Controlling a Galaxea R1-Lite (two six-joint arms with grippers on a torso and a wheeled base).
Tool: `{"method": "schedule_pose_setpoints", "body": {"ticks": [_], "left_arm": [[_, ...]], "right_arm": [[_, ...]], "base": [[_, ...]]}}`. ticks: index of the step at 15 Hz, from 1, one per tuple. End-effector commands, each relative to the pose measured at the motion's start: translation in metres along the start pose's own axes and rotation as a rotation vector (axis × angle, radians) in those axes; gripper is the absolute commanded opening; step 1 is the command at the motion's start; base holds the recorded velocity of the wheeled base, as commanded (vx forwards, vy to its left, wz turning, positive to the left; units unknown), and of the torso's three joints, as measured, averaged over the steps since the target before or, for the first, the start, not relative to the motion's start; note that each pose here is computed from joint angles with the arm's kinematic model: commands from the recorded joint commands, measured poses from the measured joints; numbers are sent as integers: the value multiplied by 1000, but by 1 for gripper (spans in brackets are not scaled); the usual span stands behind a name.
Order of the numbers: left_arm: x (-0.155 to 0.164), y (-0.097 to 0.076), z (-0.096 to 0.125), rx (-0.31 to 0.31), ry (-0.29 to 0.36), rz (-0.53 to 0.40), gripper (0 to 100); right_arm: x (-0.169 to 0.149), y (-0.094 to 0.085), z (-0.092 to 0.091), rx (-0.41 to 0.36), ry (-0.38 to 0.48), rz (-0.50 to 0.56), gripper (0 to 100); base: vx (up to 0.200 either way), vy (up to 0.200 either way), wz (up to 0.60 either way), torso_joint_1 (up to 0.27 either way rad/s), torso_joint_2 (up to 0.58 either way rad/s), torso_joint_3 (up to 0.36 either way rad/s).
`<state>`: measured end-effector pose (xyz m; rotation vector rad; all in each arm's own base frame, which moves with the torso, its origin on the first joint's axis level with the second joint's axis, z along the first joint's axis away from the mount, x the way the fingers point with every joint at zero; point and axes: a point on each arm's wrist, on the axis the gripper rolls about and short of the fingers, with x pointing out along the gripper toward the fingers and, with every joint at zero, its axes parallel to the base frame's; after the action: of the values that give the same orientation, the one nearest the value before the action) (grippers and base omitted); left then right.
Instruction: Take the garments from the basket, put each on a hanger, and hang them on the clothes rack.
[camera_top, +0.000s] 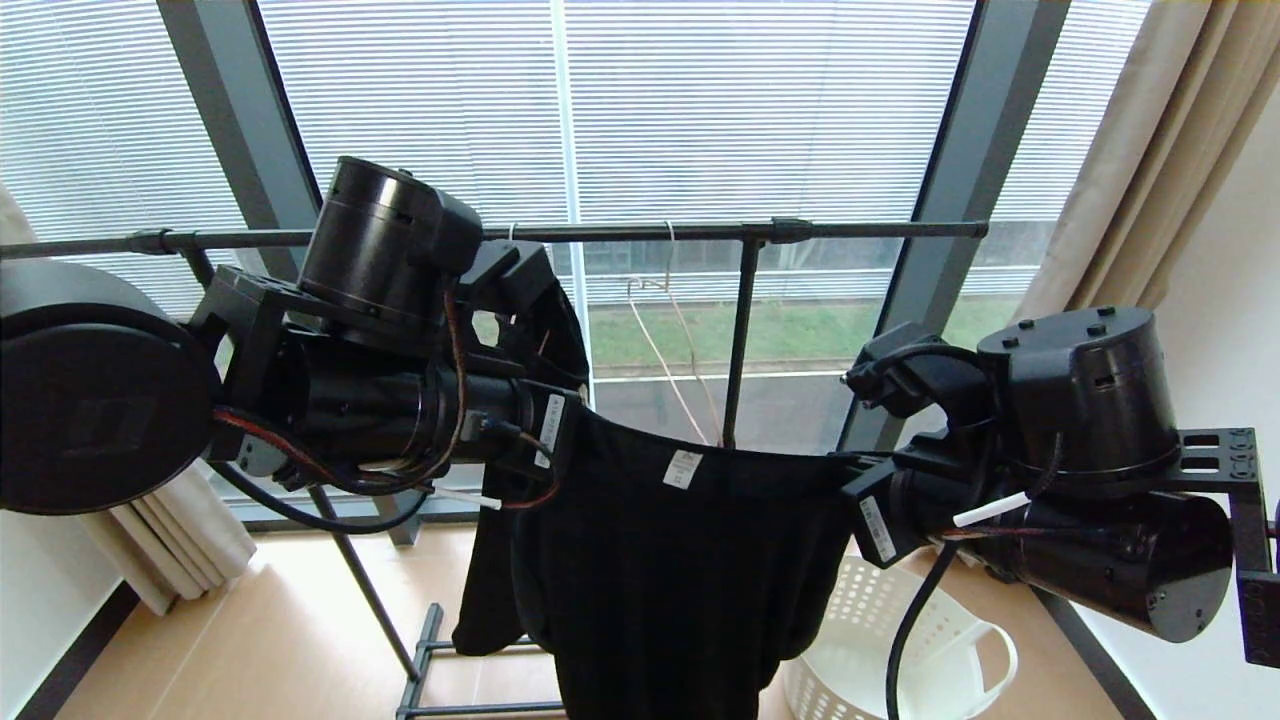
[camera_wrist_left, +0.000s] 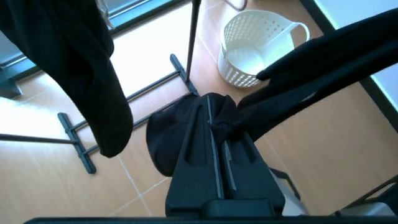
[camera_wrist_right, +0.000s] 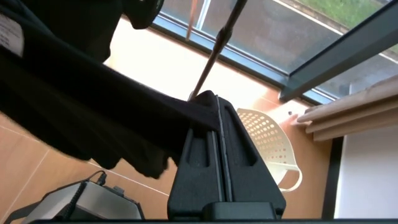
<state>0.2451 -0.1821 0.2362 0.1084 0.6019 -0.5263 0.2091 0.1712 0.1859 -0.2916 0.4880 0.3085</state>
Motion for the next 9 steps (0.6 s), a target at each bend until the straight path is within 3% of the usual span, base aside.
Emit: {"method": "schedule_pose_setpoints", "body": {"ticks": [1, 3, 5, 9], "left_arm": [[-4, -1, 5, 0, -29, -1, 0], [-6, -1, 14, -3, -61, 0, 0], [-9, -2, 21, -5, -91, 1, 0], [-7, -3, 30, -5, -113, 19, 0]], "right_arm": [[2, 1, -6, -6, 22, 16, 100], [-1, -1, -13, -20, 37, 95, 100], [-3, -9, -24, -88, 57, 149, 100], [-8, -15, -37, -151, -68, 350, 100]], "base": [[0, 0, 0, 0, 0, 0], [0, 0, 0, 0, 0, 0], [0, 0, 0, 0, 0, 0], [0, 0, 0, 0, 0, 0]]}}
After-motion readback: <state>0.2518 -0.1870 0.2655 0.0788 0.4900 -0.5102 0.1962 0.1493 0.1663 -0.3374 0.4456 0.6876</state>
